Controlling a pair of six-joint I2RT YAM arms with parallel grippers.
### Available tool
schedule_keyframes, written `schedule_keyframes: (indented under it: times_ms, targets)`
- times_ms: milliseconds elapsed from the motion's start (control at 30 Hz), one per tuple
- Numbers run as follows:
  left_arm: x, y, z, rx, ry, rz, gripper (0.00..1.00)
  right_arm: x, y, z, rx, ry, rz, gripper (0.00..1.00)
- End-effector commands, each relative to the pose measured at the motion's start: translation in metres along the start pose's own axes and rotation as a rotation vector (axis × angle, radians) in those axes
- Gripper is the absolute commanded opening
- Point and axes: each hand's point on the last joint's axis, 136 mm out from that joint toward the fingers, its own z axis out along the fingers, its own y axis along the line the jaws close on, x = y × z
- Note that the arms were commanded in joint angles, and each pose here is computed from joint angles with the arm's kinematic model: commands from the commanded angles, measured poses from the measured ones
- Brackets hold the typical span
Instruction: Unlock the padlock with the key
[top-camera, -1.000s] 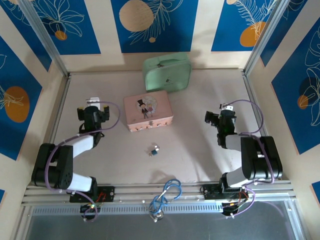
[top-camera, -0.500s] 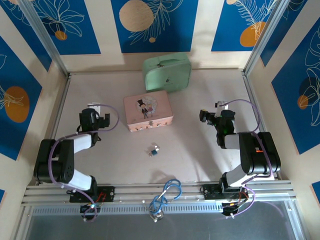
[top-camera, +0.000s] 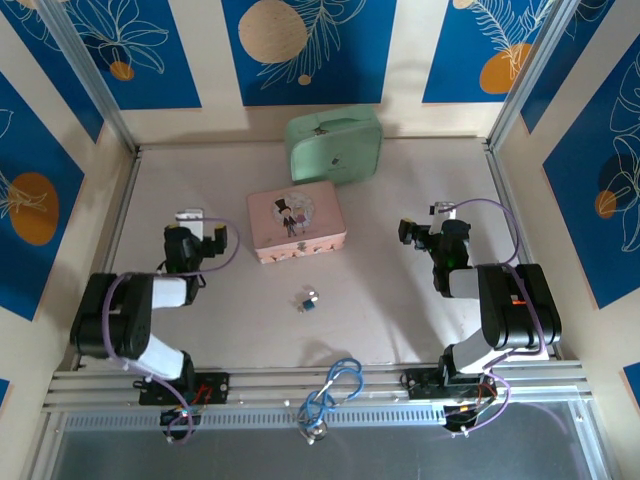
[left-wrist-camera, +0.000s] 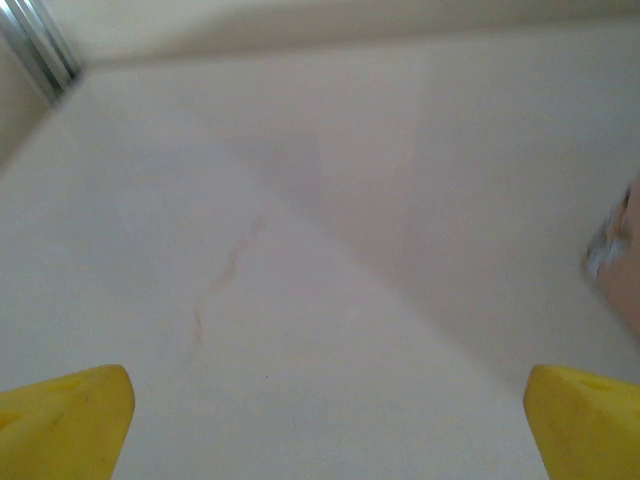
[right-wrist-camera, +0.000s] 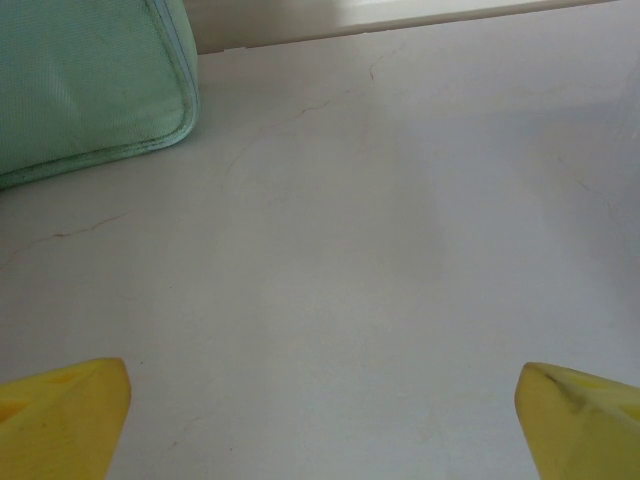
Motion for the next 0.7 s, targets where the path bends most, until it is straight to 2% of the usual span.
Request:
schedule_keyframes:
  times_ms: [0,67,233,300,667]
  targets:
    - [-0.017,0.001,-0.003,-0.011,-0.117,-0.032,1.0,-0.006,0.004,-0.001,-0.02,-0.026,-0.019,0.99]
    - [-0.013,0.002,-0.001,-0.02,-0.071,-0.029,0.99,-0.006,0.004,-0.001,-0.02,-0.027,-0.019,0.99]
    - [-0.017,-0.003,-0.002,-0.042,-0.095,0.011,1.0,-0.007,0.004,-0.001,-0.02,-0.028,-0.019,0.99]
    - [-0.018,-0.009,0.0,-0.011,-0.085,0.026,0.99,-0.007,0.004,-0.001,-0.02,-0.028,-0.019,0.99]
    - [-0.017,-0.01,-0.001,-0.001,-0.086,0.03,1.0,-0.007,0.006,-0.001,-0.036,-0.024,-0.024,0.99]
